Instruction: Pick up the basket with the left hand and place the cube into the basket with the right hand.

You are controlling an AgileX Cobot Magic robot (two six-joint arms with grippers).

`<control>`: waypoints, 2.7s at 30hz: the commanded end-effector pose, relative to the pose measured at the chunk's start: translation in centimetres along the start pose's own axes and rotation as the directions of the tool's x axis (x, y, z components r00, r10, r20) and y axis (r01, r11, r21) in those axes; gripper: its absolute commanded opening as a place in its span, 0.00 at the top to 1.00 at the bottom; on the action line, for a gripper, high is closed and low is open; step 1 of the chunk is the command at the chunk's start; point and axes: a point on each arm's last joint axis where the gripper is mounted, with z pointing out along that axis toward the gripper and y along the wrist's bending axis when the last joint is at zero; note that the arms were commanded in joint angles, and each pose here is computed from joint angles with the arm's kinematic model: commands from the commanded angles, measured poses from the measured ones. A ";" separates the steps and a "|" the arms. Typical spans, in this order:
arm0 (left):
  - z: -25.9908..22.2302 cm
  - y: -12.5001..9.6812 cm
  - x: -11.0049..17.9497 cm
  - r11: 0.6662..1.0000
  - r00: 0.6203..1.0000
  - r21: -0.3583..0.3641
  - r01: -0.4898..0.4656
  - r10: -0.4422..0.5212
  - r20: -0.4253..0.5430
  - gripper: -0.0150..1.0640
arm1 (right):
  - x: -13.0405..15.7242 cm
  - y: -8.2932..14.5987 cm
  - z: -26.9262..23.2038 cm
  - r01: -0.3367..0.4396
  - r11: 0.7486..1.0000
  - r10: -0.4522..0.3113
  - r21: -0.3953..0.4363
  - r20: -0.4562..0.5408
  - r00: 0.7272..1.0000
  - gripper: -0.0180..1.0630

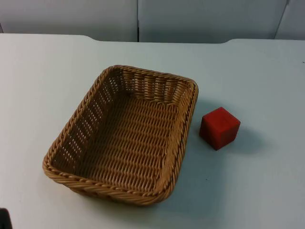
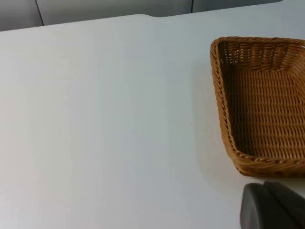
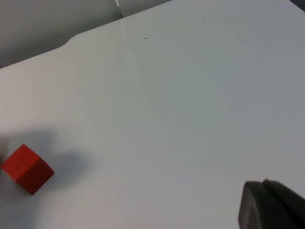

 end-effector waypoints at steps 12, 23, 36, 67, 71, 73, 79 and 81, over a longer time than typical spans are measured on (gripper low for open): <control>7.1 -0.8 -9.1 0.982 0.982 0.187 0.012 0.024 -0.188 0.99 | 0.0 -0.1 0.0 -0.003 1.000 0.003 0.014 0.010 1.000 0.98; 23.0 -0.7 -15.3 0.938 0.881 0.320 0.132 0.037 -0.471 0.31 | 0.0 -0.1 0.0 -0.003 1.000 0.003 0.014 0.010 1.000 0.98; 35.0 -1.4 -11.6 0.937 0.848 0.347 0.023 0.165 -0.503 0.27 | 0.0 -0.1 0.0 -0.003 1.000 0.003 0.014 0.010 1.000 0.98; 42.2 -1.5 -4.3 0.936 0.778 0.317 0.156 0.081 -0.623 0.99 | 0.0 -0.1 0.0 -0.003 1.000 0.003 0.014 0.010 1.000 0.98; 42.3 -1.8 -5.5 0.924 0.776 0.334 0.188 0.068 -0.628 0.99 | 0.0 -0.1 0.0 -0.003 1.000 0.003 0.014 0.010 1.000 0.98; 42.3 -2.0 -6.7 0.913 0.777 0.351 0.207 0.064 -0.626 0.99 | 0.0 -0.1 0.0 -0.003 1.000 0.003 0.014 0.010 1.000 0.98; 42.3 -2.4 -10.0 0.884 0.787 0.403 0.235 0.070 -0.612 0.99 | 0.0 -0.1 0.0 -0.003 1.000 0.003 0.014 0.010 1.000 0.98; 42.1 -2.3 -11.1 0.880 0.799 0.412 0.235 0.066 -0.598 0.99 | 0.0 -0.1 0.0 -0.003 1.000 0.003 0.014 0.010 1.000 0.98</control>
